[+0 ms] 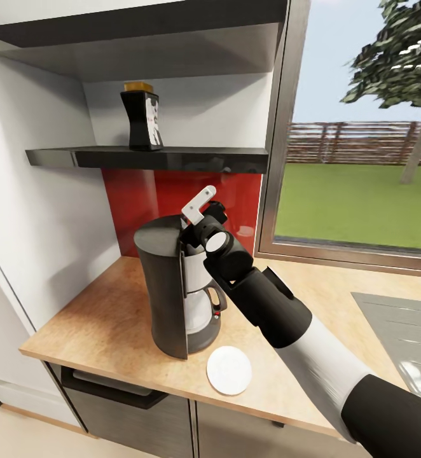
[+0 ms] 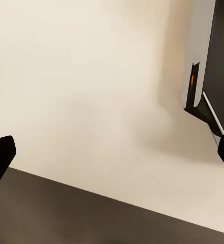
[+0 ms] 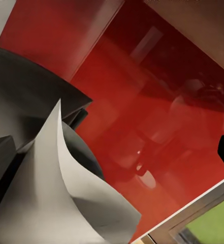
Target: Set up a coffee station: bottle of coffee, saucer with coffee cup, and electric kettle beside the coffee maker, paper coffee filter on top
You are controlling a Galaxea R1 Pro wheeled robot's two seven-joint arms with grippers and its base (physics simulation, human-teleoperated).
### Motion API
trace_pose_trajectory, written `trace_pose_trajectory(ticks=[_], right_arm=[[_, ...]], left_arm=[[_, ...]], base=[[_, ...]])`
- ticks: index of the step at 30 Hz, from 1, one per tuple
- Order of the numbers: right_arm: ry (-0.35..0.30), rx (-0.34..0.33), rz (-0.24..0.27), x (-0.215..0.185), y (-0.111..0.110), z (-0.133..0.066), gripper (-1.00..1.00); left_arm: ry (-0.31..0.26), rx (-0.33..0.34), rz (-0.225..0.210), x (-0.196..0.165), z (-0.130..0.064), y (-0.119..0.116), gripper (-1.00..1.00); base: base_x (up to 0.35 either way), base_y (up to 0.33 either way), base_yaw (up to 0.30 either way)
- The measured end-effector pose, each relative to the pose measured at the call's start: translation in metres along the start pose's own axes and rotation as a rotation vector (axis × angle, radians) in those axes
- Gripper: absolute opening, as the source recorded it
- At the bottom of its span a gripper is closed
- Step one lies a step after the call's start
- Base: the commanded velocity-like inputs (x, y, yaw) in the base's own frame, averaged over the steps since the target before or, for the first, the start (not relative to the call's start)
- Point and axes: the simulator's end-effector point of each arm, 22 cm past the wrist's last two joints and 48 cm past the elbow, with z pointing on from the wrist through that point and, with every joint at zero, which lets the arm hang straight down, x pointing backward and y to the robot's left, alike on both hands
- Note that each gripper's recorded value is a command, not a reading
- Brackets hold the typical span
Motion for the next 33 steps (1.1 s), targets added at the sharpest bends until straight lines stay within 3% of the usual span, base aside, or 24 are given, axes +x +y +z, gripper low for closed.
trace_pose_trajectory(ticks=[23, 30, 33], right_arm=[[-0.081, 0.008, 0.029, -0.024, -0.010, -0.011, 1.00], [-0.129, -0.061, 0.290, -0.025, -0.037, -0.004, 1.00], [-0.139, -0.027, 0.369, -0.023, -0.051, -0.002, 1.00]], left_arm=[[-0.001, -0.002, -0.002, -0.001, 0.000, 0.001, 1.00], [-0.002, -0.001, -0.002, -0.001, 0.000, 0.001, 1.00], [-0.002, -0.001, -0.001, -0.001, 0.000, 0.001, 1.00]], base=[[0.000, 0.000, 0.000], [0.000, 0.000, 0.000], [0.000, 0.000, 0.000]])
